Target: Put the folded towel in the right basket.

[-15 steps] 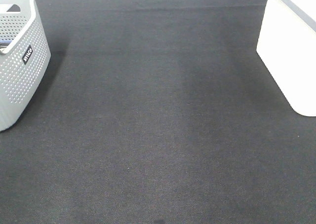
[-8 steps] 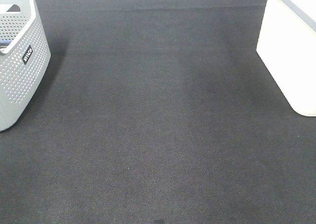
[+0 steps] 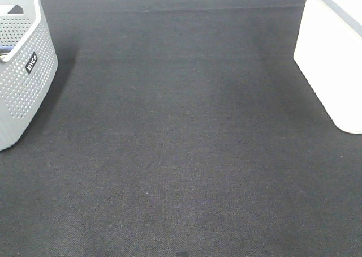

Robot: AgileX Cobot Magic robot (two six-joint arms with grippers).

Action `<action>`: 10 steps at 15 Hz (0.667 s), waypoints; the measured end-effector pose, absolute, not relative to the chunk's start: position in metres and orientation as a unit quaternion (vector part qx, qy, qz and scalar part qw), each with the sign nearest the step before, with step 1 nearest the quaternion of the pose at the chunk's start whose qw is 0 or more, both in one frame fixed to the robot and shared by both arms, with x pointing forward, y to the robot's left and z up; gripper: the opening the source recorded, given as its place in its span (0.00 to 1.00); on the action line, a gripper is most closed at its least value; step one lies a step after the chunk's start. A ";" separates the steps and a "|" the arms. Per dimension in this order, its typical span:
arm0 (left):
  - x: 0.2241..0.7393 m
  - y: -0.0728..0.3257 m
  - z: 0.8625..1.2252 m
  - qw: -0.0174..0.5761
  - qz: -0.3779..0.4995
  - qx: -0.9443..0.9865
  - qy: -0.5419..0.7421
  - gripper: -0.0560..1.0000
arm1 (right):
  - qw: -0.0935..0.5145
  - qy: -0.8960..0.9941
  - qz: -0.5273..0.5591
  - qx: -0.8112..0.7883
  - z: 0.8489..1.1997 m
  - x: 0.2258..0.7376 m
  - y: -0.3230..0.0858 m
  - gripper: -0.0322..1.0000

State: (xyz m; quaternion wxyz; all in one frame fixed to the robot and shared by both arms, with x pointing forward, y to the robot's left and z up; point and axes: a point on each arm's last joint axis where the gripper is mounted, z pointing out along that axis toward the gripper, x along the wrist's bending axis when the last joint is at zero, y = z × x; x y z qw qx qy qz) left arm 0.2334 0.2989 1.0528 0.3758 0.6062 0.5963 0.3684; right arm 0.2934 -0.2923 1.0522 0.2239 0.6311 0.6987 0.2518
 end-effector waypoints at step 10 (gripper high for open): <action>0.233 0.299 1.053 0.376 0.368 0.606 0.596 0.97 | 0.372 0.637 0.369 0.566 1.053 0.232 -0.295 0.70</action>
